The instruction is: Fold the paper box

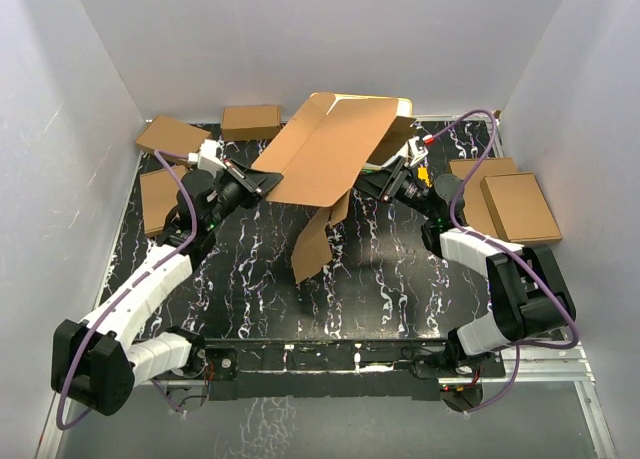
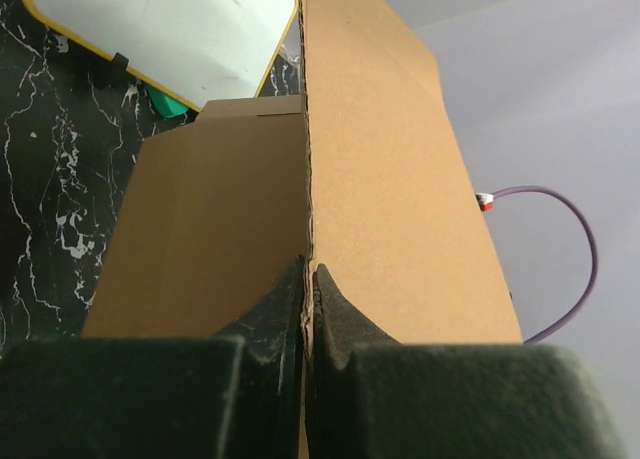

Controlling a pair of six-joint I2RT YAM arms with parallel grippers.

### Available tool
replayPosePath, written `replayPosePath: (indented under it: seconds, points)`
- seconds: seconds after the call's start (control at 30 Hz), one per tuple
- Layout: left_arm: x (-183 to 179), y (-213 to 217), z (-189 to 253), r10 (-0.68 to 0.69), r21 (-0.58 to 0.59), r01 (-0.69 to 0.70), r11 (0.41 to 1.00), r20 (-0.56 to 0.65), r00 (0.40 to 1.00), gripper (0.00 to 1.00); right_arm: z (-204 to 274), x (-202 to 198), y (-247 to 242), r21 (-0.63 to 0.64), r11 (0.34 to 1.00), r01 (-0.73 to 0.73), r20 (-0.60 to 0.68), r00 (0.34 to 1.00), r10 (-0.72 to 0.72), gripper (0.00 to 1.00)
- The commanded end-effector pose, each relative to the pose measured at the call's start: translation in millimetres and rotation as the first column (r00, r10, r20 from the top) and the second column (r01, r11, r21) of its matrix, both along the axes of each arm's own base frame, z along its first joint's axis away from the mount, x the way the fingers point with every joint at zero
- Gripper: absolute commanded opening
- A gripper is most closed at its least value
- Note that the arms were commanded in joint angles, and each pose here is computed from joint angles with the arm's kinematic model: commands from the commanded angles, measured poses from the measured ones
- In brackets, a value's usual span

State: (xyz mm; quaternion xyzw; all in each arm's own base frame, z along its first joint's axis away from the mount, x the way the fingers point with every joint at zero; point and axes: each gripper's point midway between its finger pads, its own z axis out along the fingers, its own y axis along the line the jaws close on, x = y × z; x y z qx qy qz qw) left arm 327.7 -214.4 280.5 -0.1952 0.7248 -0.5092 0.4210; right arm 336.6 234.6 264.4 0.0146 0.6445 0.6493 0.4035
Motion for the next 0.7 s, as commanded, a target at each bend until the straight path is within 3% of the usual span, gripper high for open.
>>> replayPosePath:
  seconds: [0.0,0.17,0.33,0.5,0.67]
  points:
    - [-21,-21,20,-0.135,0.009,0.134,0.991,0.057,0.989,0.0,43,-11,3,-0.06,0.998,-0.005,0.295,0.955,0.022,0.48]
    - [-23,-19,73,-0.132,-0.002,0.134,0.991,0.171,0.976,0.0,21,-9,1,-0.314,0.949,-0.016,0.394,0.907,0.146,0.5]
    - [-35,-18,118,-0.145,-0.063,0.166,0.984,0.252,0.957,0.0,16,-28,-15,-0.568,0.823,-0.004,0.519,0.774,0.363,0.59]
    - [-47,-22,167,-0.173,-0.12,0.227,0.966,0.347,0.922,0.0,15,-60,-54,-0.599,0.8,-0.021,0.563,0.7,0.44,0.65]
    - [-57,-20,219,-0.173,-0.129,0.257,0.958,0.454,0.874,0.0,2,-55,-103,-0.645,0.754,0.123,0.557,0.751,0.354,0.7]
